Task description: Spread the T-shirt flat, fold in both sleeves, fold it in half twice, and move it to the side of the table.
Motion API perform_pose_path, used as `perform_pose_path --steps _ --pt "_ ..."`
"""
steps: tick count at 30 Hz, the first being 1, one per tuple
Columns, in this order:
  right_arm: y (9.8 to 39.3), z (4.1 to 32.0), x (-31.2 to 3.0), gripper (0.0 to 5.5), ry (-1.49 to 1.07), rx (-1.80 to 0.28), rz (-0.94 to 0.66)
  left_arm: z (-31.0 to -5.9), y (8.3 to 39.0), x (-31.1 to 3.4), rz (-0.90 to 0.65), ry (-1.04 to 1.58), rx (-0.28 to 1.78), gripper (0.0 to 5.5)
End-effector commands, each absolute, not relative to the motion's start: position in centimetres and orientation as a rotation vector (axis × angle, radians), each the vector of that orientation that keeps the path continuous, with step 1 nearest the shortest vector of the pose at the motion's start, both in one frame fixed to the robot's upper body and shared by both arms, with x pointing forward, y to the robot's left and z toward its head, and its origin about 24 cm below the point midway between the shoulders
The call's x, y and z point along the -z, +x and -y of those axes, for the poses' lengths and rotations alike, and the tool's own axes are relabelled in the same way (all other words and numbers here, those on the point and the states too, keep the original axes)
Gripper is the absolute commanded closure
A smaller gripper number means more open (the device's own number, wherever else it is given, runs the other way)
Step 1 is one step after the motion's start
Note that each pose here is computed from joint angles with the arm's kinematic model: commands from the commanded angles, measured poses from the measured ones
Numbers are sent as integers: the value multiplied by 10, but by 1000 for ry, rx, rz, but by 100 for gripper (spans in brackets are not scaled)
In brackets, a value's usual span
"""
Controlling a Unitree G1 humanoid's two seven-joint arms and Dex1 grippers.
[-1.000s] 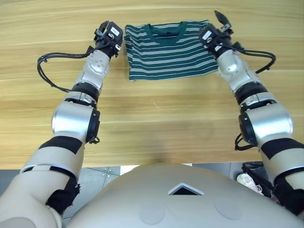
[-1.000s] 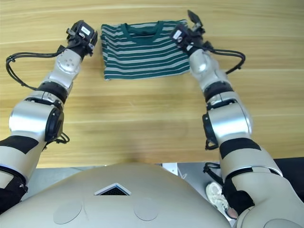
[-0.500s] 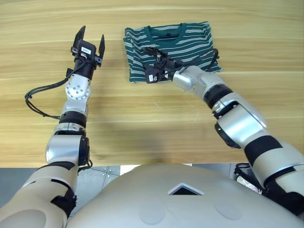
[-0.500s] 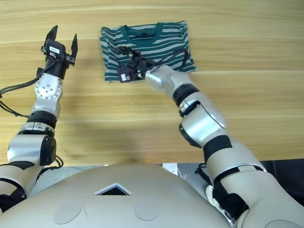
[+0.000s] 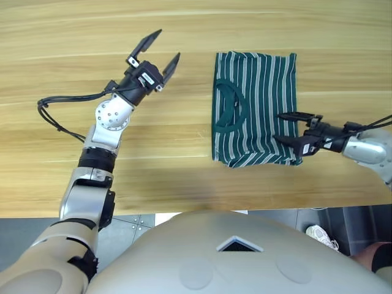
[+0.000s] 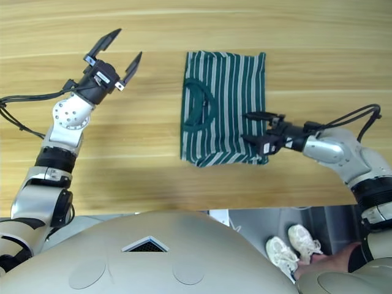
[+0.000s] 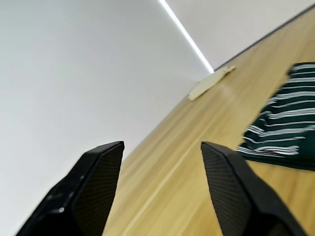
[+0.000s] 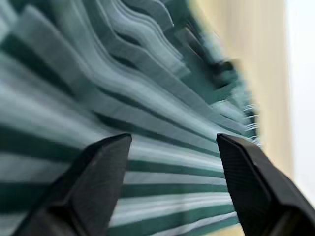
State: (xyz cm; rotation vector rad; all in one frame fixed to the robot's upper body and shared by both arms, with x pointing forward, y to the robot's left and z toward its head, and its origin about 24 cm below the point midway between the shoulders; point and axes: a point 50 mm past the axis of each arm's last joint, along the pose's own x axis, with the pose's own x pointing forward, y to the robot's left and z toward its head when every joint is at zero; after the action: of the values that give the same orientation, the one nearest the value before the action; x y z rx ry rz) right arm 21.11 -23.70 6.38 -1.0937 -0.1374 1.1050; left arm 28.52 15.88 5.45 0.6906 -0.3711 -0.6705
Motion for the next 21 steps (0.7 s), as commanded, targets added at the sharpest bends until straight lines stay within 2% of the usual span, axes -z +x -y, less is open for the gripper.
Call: perform_pose_path --steps 1,3,7,10,12,14,18,21 --pt "214 201 -121 229 -598 -965 492 -122 275 -40 346 679 947 260" --pt "217 199 -137 229 -464 -926 547 -95 273 -37 365 665 1042 260" --pt "225 206 -143 229 -391 -858 526 -30 284 -35 410 767 1127 260" --pt "234 209 -145 229 -375 -784 520 3 273 -20 391 836 1268 260" --pt "239 211 -144 229 -377 -751 504 11 260 -2 360 922 1373 260" --pt "242 210 -139 229 -396 -744 473 0 256 14 298 1001 1403 260" --pt "241 206 -122 229 -482 -784 404 -70 254 41 139 1039 1278 260" --pt "240 207 -105 229 -542 -792 343 -116 232 55 56 981 1179 260"
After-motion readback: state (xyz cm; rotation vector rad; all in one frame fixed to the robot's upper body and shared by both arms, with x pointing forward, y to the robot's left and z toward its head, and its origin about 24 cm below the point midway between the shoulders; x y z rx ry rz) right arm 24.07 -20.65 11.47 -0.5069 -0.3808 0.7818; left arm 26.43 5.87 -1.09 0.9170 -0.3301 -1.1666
